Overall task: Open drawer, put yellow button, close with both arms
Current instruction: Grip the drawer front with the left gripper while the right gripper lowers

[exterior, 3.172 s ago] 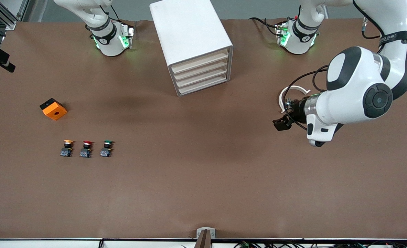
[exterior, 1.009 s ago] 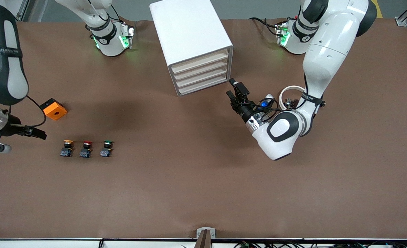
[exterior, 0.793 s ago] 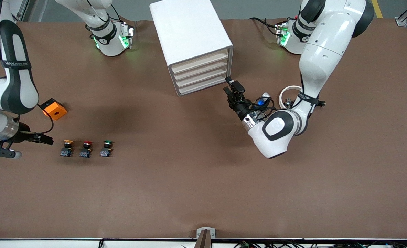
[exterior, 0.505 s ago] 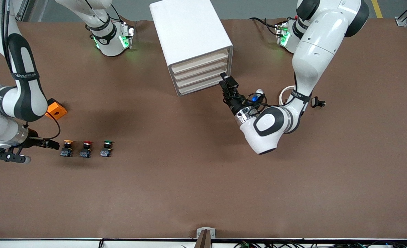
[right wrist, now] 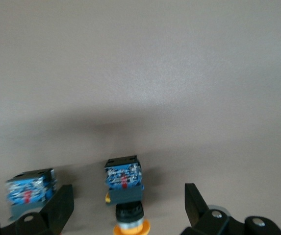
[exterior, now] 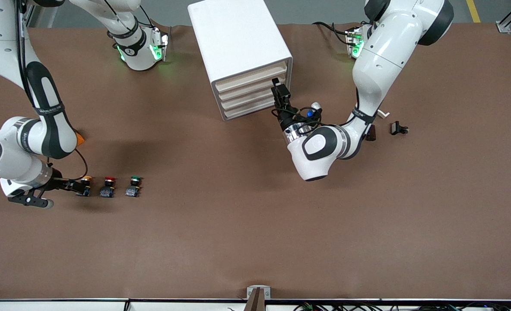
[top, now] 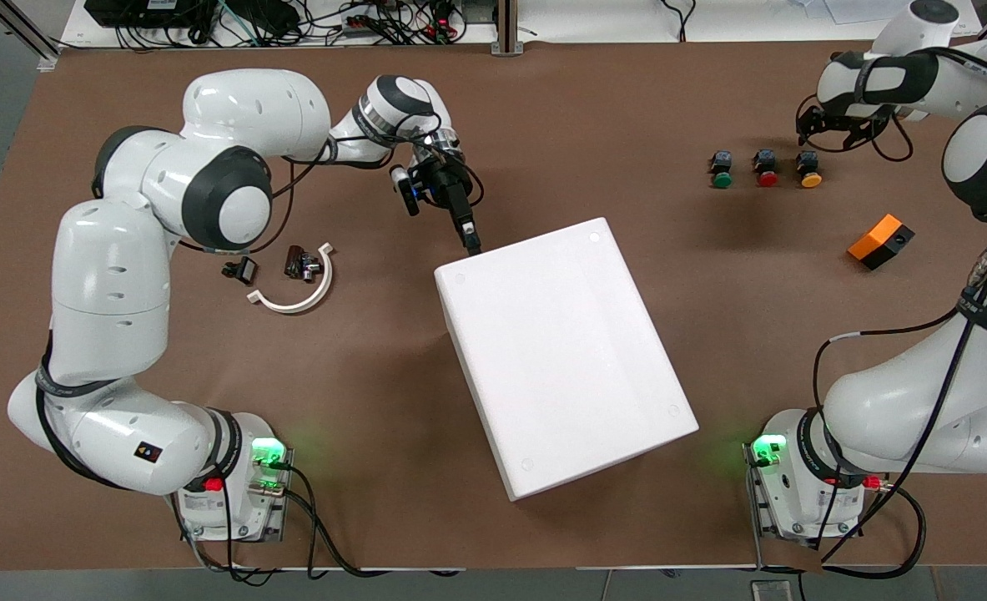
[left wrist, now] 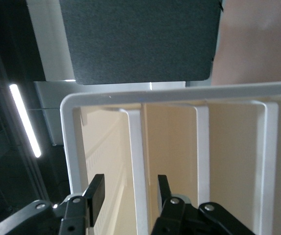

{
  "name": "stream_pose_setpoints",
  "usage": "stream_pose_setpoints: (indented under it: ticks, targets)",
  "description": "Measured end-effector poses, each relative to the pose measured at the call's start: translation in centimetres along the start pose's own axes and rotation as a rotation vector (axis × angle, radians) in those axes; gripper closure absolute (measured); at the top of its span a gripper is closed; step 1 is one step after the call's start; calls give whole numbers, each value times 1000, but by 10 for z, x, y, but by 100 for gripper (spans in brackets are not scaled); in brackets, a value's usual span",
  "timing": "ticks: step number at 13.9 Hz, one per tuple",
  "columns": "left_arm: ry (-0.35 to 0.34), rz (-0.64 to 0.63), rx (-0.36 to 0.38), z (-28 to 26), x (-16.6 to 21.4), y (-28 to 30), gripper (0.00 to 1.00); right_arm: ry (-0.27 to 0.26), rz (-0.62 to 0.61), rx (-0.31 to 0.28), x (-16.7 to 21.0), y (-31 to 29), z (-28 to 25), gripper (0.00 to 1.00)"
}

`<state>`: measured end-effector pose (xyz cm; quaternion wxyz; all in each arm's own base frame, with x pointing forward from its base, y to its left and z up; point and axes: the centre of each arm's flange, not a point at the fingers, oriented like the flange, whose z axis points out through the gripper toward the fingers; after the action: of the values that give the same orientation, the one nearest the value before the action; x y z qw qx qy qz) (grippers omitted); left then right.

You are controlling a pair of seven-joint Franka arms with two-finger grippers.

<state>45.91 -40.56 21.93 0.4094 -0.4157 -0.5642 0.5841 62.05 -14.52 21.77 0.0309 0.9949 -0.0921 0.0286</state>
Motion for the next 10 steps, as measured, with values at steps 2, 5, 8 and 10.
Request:
stream_pose_setpoints:
  ticks: [2,5,8,10]
  targets:
    - [19,-9,26,6,3,2,53,-5,-2,-1,-6,-1,16,0]
    - [36,-15,36,15,1,4,53,-18,-17,1,-9,-3,27,0]
    - [50,-17,38,22,-2,4,53,-21,-28,3,-9,-5,28,0]
    - [56,-20,40,26,-3,5,53,-22,-31,3,-9,-6,29,0]
